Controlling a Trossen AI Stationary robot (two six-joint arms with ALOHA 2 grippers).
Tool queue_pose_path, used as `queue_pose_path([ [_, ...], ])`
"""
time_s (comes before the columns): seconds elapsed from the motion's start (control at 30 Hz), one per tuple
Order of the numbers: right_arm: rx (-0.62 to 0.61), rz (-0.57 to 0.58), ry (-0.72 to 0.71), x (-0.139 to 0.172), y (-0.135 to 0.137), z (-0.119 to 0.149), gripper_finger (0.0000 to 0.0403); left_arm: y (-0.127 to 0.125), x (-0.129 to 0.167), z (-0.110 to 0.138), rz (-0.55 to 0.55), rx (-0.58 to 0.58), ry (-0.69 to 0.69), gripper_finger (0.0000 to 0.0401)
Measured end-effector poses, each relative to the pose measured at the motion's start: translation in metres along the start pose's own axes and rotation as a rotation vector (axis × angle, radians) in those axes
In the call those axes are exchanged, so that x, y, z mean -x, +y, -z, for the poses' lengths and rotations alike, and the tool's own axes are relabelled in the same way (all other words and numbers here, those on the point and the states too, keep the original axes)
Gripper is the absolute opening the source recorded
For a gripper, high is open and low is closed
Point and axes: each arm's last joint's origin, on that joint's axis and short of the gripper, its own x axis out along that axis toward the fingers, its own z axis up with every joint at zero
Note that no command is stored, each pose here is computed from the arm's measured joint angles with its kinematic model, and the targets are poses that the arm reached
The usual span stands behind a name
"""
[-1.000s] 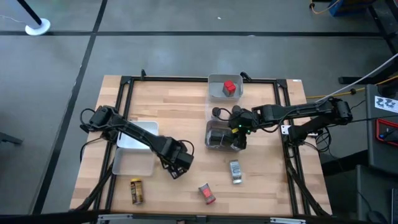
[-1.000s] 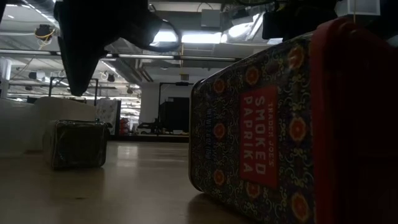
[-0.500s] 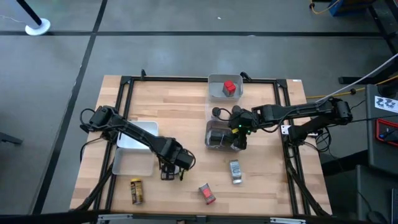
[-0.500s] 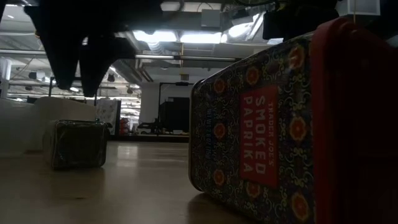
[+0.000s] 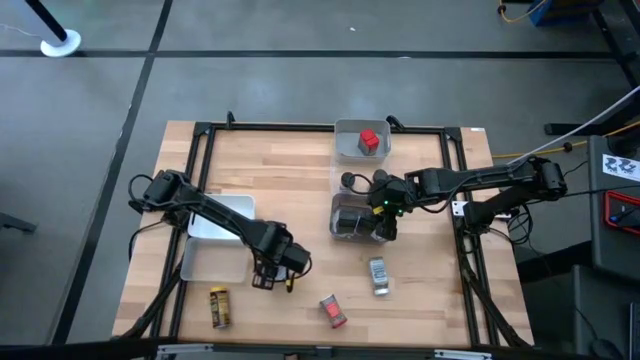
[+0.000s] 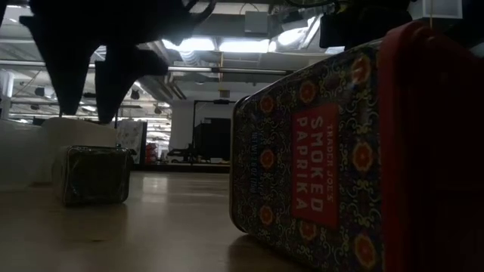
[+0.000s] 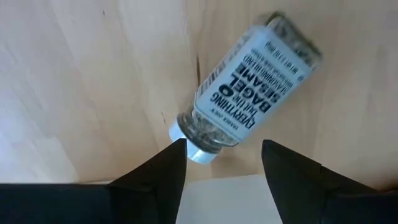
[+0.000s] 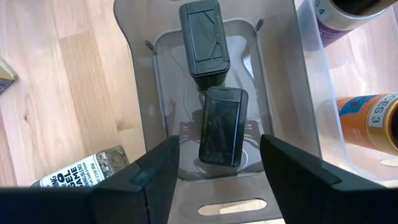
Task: Sort spices by type
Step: Put the left white seasoning bottle into the white bin
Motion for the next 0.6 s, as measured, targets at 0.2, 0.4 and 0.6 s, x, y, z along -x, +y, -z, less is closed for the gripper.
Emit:
queue_pose_path([
  [0.2,-0.001,-0.032,0.011,0.0,0.001,0.0,0.0225,0.001,-0.007,0.004,-0.007,-0.019,0.031,0.0224],
  [0.4,0.0,-0.042,0.014,0.0,0.001,0.001,0.0225,-0.002,-0.008,0.005,-0.01,-0.127,0.035,0.0239],
  [0.6,0.0,-0.042,0.015,0.0,0.001,0.001,0.0225,-0.001,-0.016,0.01,-0.013,-0.208,0.068,0.0239],
])
